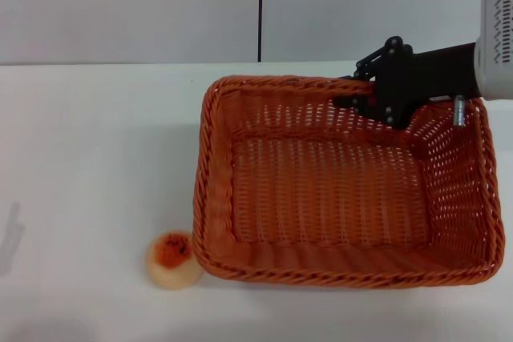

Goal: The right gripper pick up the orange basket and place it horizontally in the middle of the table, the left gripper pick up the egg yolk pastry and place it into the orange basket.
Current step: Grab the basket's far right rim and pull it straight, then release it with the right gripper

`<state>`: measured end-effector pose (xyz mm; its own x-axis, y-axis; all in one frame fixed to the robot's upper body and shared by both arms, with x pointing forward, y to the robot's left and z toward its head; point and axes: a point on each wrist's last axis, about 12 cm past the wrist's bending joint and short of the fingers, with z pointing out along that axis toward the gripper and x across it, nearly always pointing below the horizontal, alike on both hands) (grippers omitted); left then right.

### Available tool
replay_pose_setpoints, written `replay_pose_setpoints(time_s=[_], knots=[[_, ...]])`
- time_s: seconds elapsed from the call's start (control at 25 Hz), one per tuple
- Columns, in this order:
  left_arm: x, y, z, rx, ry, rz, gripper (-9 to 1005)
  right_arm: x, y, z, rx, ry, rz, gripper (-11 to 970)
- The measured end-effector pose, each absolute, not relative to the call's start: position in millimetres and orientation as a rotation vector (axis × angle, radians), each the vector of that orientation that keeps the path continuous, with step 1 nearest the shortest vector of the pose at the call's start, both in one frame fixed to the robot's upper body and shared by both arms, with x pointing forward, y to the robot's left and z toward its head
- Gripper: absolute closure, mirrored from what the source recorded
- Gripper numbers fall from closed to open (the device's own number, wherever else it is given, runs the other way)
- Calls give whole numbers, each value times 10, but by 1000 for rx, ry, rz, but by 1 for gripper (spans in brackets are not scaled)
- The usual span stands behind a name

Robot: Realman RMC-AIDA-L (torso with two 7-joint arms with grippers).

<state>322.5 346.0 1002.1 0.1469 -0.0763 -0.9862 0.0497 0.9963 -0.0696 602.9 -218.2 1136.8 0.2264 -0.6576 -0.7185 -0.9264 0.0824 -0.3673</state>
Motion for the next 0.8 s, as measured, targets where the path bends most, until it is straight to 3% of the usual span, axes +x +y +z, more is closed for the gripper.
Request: replay_pose_setpoints(time_s=[0.8], knots=[[3280,3417,10020,29,1414,-62,267,5981,-2204,11353,-1596,1491,402,656]])
